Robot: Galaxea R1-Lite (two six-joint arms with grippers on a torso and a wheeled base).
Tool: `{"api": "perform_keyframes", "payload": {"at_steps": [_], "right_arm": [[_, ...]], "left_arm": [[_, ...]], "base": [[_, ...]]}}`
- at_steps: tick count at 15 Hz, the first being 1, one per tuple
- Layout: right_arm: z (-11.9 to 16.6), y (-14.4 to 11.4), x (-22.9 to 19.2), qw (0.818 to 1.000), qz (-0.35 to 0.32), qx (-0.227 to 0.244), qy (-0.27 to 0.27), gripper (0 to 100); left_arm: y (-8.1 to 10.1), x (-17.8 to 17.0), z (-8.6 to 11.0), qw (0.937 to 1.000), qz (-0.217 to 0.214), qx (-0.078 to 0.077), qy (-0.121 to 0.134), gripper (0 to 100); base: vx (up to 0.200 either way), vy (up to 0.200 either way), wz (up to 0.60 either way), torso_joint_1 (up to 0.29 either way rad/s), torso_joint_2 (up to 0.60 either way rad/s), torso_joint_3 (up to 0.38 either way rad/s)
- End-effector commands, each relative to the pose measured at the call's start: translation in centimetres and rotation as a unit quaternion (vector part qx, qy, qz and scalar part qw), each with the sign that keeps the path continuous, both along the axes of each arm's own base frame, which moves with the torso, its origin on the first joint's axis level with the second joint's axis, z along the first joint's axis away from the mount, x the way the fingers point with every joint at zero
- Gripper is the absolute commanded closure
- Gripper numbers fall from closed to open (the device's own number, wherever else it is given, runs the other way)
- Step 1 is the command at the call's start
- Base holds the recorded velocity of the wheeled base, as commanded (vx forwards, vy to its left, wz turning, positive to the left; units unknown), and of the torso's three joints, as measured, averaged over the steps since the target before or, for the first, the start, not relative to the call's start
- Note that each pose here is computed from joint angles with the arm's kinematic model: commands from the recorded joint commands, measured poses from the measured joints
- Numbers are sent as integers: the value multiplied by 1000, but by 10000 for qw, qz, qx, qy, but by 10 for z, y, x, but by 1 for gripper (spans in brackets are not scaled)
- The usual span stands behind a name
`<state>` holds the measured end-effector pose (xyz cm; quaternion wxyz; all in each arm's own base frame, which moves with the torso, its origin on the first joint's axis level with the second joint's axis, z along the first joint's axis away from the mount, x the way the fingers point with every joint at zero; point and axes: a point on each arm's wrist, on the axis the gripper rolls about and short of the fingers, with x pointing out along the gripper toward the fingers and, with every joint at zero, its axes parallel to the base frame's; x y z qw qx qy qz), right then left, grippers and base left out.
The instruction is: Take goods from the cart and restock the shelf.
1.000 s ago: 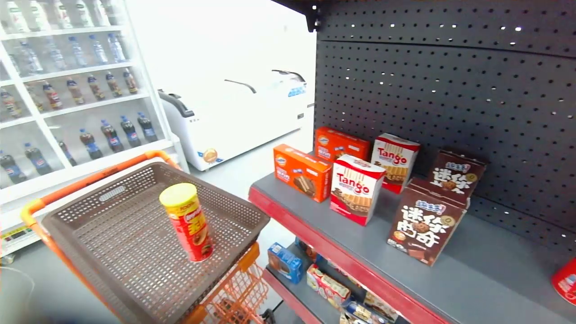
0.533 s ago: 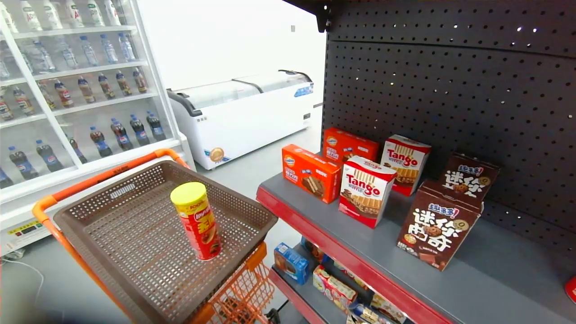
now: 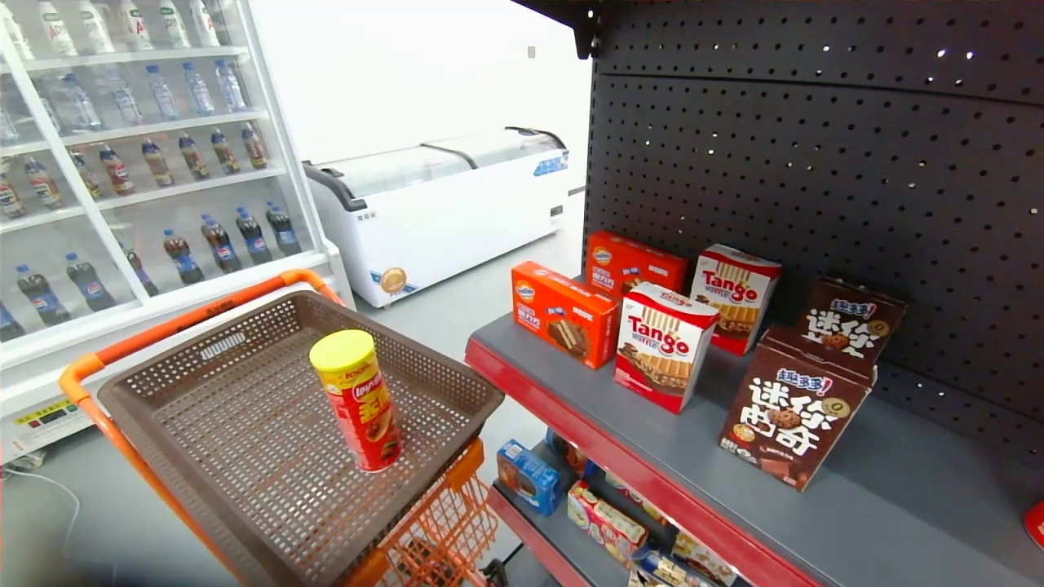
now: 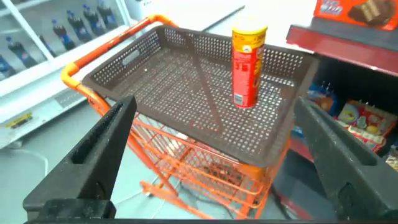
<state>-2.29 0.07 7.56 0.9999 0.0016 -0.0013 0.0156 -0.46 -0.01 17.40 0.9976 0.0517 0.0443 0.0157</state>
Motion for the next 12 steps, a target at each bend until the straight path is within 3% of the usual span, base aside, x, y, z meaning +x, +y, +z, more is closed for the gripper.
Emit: {"api": "perform_keyframes", "payload": {"at_steps": [1, 2, 6, 8, 10, 12], "right_arm": [[0, 0, 0, 10000, 5, -1, 5, 0], [0, 0, 0, 10000, 5, -1, 5, 0], [0, 0, 0, 10000, 5, -1, 5, 0], [0, 0, 0, 10000, 5, -1, 5, 0], [0, 0, 0, 10000, 5, -1, 5, 0], [0, 0, 0, 10000, 5, -1, 5, 0]], "left_arm": [[3, 52, 11, 9957, 125, 64, 911, 0], [3, 71, 11, 9922, 99, 52, 1239, 0], [4, 129, 18, 9865, -228, -210, 1609, 0], [3, 170, 12, 9754, -603, -363, 2087, 0], [4, 212, 3, 9719, -775, -432, 2181, 0], [3, 240, -9, 9728, -888, -447, 2090, 0]], "base": [[0, 0, 0, 0, 0, 0], [0, 0, 0, 0, 0, 0], [0, 0, 0, 0, 0, 0], [0, 0, 0, 0, 0, 0], [0, 0, 0, 0, 0, 0], [0, 0, 0, 0, 0, 0]]}}
